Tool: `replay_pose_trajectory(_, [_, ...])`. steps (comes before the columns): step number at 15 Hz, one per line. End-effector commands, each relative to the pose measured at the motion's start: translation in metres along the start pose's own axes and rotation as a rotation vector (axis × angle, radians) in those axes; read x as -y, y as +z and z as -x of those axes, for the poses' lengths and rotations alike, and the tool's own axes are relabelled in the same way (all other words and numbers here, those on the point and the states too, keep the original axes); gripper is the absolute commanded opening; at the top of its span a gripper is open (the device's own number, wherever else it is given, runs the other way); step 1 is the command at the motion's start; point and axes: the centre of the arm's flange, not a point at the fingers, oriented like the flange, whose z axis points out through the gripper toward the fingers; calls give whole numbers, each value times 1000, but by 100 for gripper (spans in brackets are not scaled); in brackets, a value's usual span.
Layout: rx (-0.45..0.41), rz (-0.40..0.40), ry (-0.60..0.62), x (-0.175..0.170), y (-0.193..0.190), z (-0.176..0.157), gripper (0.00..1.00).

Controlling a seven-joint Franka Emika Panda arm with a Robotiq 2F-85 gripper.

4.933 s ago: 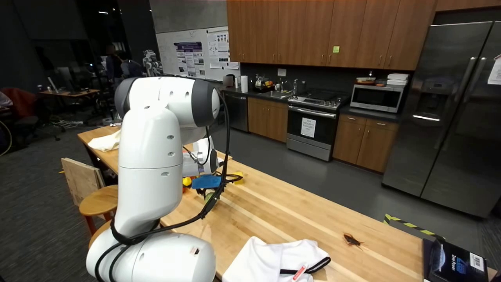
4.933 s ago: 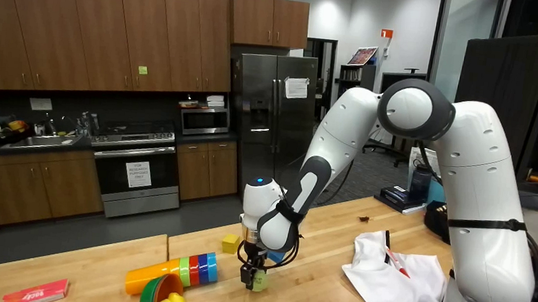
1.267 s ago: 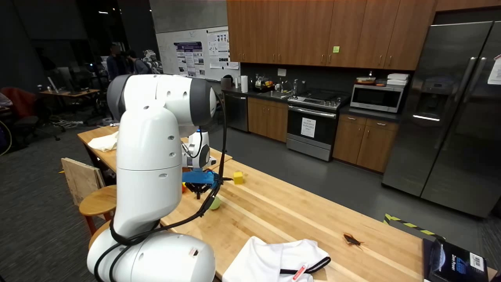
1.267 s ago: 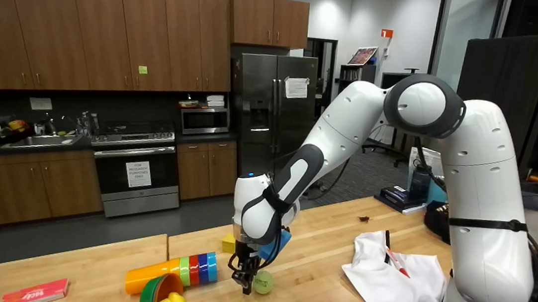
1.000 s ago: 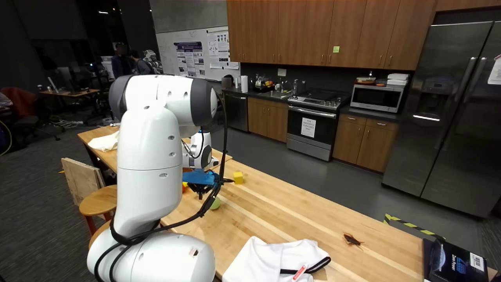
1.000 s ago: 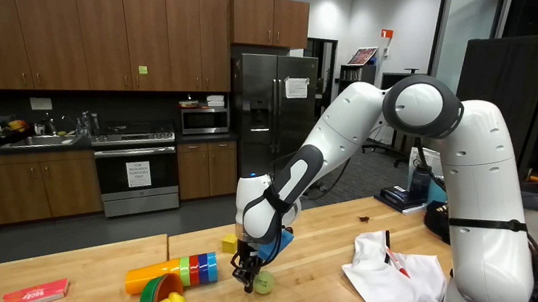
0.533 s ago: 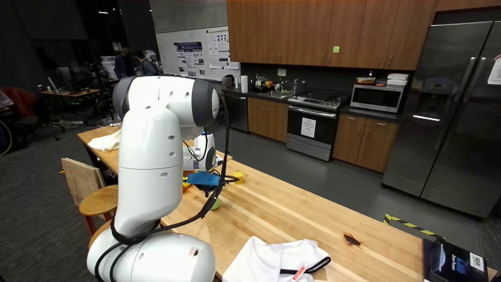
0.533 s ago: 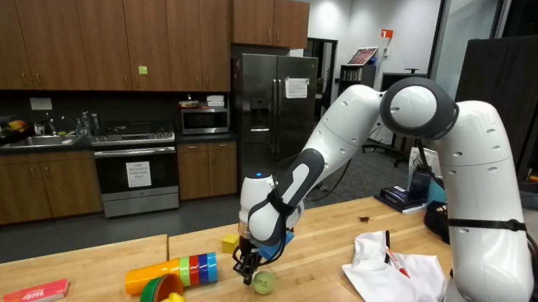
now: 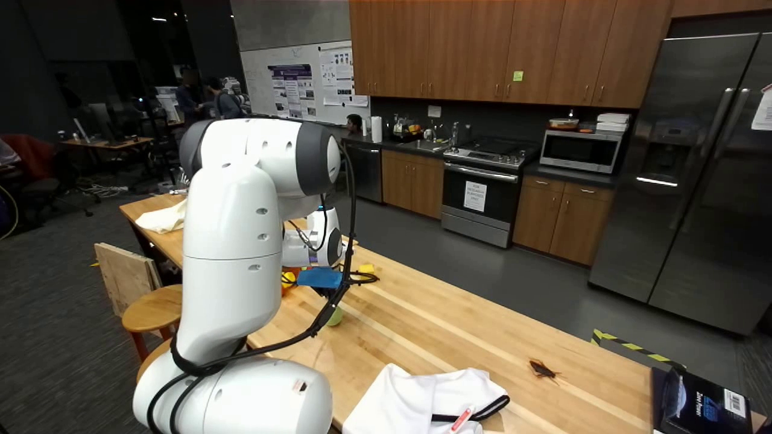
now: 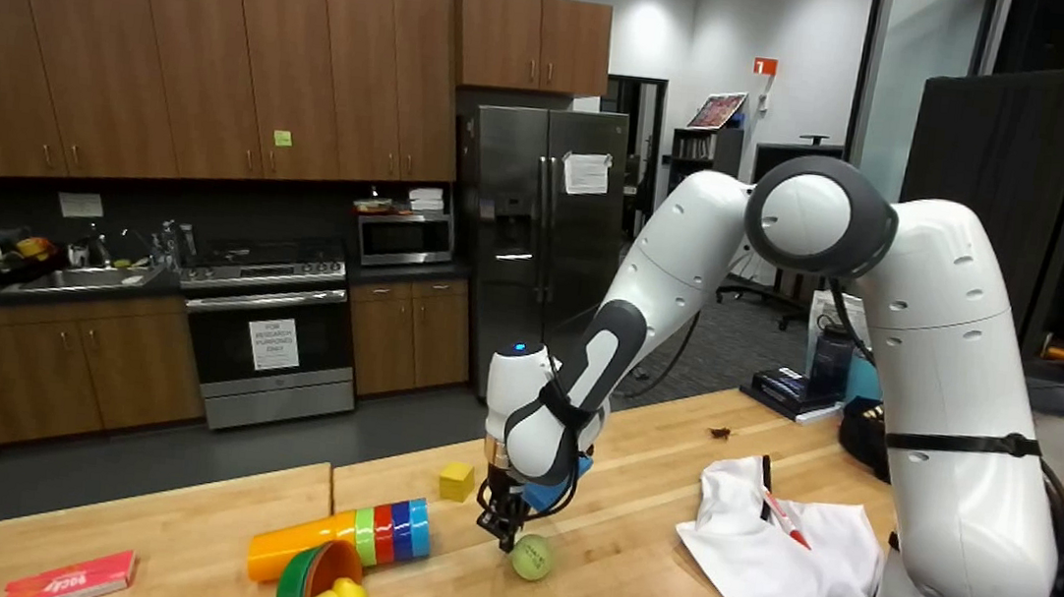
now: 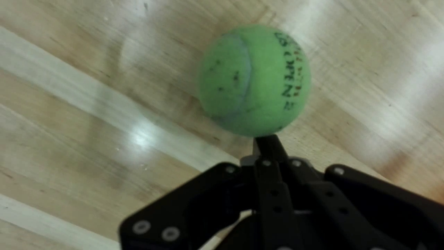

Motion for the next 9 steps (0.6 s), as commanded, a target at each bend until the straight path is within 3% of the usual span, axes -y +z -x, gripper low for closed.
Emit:
replay_pose_trajectory(1, [-8, 37, 52, -14, -7, 3, 0])
replay_pose_trajectory(5, [-53, 59, 44, -12, -15, -9, 0])
replay_pose_trajectory(9, [-90, 87, -93, 32, -21, -19, 0])
